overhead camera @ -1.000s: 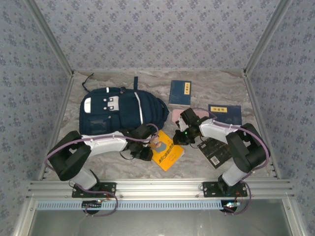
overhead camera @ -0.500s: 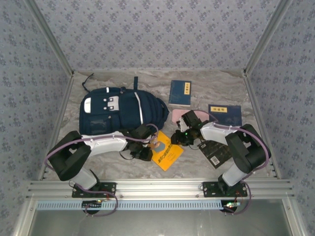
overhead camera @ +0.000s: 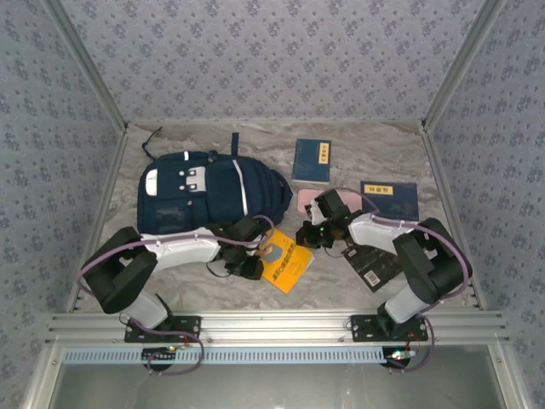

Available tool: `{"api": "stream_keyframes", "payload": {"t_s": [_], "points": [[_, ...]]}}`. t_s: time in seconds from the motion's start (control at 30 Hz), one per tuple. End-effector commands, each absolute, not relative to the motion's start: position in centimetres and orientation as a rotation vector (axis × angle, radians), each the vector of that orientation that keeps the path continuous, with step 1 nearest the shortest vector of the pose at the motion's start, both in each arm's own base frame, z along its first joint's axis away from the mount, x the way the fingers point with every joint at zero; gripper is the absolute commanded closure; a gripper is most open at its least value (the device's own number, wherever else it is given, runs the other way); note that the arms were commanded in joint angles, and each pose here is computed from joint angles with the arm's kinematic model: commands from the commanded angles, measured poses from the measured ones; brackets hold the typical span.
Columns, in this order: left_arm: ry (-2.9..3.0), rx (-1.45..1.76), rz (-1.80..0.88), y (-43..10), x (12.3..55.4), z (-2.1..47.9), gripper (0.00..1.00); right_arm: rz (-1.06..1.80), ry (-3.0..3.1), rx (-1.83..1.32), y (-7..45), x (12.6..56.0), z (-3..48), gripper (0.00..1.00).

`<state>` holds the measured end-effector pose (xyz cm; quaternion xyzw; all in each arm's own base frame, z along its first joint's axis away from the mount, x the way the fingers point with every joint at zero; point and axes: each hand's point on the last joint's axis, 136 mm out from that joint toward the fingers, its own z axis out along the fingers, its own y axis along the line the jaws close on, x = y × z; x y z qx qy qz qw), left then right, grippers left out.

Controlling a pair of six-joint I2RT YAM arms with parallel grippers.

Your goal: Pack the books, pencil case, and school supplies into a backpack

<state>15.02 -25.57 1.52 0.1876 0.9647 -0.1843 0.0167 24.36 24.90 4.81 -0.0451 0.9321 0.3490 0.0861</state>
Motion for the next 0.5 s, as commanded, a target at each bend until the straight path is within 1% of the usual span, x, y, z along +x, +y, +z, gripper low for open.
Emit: {"api": "stream_keyframes", "payload": {"t_s": [0.0,0.23,0.33,0.4,0.43,0.47], "points": [[2.807,0.651,-0.743,-30.5,17.5,2.7,0.75,1.38,2.945,-0.339,27.1,15.4,6.3,1.0],[2.794,0.723,-0.761,-33.3,17.8,3.1,0.74,1.175,2.98,-0.162,22.5,14.4,5.1,1.0],[2.784,0.75,-0.769,-34.7,18.4,3.5,0.74,1.155,2.98,-0.018,20.8,14.2,4.4,1.0],[2.778,0.769,-0.765,-35.5,18.9,3.7,0.73,1.189,2.956,0.005,20.5,13.9,4.4,1.0],[2.775,0.778,-0.764,-36.0,19.2,3.8,0.73,1.214,2.949,0.011,20.6,13.7,4.4,0.99],[2.775,0.786,-0.76,-36.3,19.5,3.7,0.73,1.233,2.943,0.017,20.6,13.6,4.3,0.86]]}}
